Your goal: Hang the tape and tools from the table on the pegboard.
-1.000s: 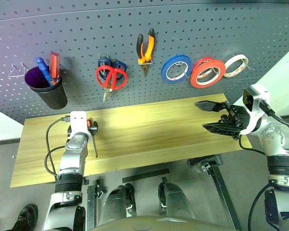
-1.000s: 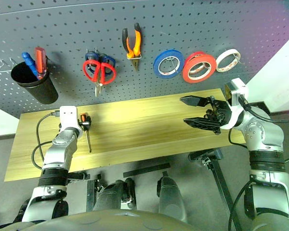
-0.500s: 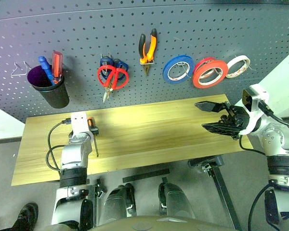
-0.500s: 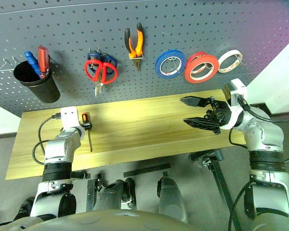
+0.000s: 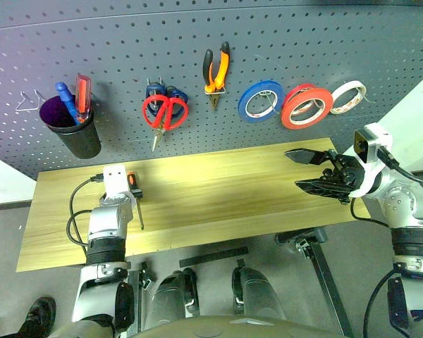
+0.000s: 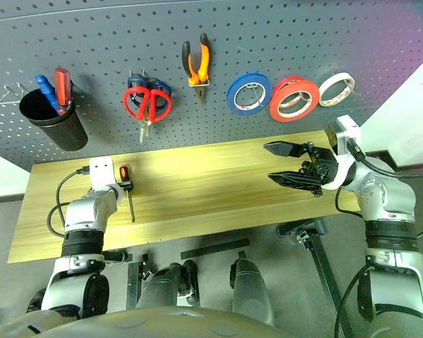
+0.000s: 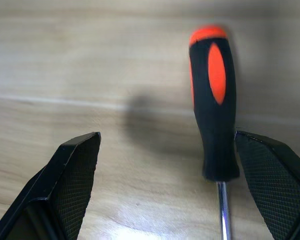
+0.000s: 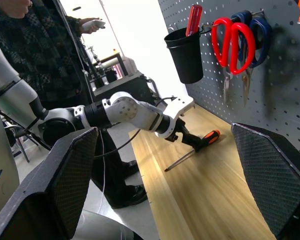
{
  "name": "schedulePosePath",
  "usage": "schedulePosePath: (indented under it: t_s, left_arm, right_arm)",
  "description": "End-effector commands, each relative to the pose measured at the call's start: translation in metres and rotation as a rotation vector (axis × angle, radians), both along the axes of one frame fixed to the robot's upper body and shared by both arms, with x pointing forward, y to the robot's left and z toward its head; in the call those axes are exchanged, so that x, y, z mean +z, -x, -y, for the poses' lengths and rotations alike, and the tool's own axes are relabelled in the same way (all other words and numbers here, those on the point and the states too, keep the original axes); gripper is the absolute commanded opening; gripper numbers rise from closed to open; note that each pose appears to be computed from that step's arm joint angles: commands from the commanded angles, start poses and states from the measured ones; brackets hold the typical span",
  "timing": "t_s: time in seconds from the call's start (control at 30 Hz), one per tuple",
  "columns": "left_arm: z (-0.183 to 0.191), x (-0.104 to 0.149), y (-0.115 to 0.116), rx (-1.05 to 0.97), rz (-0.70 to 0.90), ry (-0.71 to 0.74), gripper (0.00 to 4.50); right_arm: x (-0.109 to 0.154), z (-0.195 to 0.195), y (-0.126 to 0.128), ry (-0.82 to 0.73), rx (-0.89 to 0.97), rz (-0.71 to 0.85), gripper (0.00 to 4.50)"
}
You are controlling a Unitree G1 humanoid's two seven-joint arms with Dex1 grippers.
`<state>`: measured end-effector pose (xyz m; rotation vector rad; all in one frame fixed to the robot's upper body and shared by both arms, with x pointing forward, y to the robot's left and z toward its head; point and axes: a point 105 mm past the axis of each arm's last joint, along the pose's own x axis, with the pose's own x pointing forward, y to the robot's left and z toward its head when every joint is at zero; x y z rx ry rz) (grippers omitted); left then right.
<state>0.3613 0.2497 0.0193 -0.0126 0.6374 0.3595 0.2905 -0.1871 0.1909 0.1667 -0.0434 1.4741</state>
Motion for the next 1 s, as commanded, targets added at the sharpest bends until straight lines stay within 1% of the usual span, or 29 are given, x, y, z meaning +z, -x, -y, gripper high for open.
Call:
schedulePosePath:
  t_s: [0.03, 0.2, 0.3, 0.33, 0.37, 0.43, 0.5, 0.7, 0.77, 0.8, 0.97, 1.0]
  left_arm:
    - [0.001, 0.006, -0.006, -0.004, 0.022, 0.018, 4.47]
    - [0.002, 0.005, -0.008, -0.023, 0.010, -0.004, 4.47]
    - [0.001, 0.007, -0.010, -0.032, 0.028, -0.021, 4.47]
    - [0.003, 0.006, -0.010, -0.042, 0.032, 0.001, 4.47]
    - [0.004, 0.004, -0.011, -0.044, 0.029, 0.015, 4.30]
    - [0.004, -0.001, -0.009, -0.048, -0.004, 0.000, 3.91]
    - [0.007, -0.006, -0.008, -0.057, -0.022, 0.028, 3.33]
    - [0.012, -0.011, -0.007, -0.066, -0.047, 0.071, 1.24]
    - [0.012, -0.010, -0.007, -0.081, -0.048, 0.037, 0.59]
    - [0.011, -0.009, -0.008, -0.084, -0.043, 0.010, 0.53]
    - [0.012, -0.011, -0.005, -0.075, -0.038, 0.042, 0.53]
    - [0.010, -0.011, -0.004, -0.066, -0.033, 0.022, 0.53]
  right_arm:
    - [0.011, 0.006, 0.001, -0.002, -0.016, 0.041, 4.50]
    - [0.011, 0.006, 0.001, 0.000, -0.019, 0.043, 4.50]
    - [0.011, 0.005, 0.001, -0.001, -0.020, 0.041, 4.50]
    - [0.011, 0.005, 0.001, -0.001, -0.020, 0.042, 4.50]
    - [0.011, 0.005, 0.001, -0.001, -0.021, 0.042, 4.50]
    - [0.011, 0.005, 0.001, -0.002, -0.021, 0.043, 4.50]
    - [0.011, 0.005, 0.001, -0.002, -0.022, 0.044, 4.50]
    - [0.012, 0.005, 0.001, -0.002, -0.026, 0.048, 4.50]
    - [0.012, 0.005, 0.001, -0.001, -0.025, 0.048, 4.50]
    - [0.012, 0.005, 0.001, -0.001, -0.026, 0.048, 4.50]
    - [0.013, 0.005, 0.000, -0.004, -0.029, 0.049, 4.50]
    - [0.013, 0.005, -0.001, -0.004, -0.030, 0.049, 4.50]
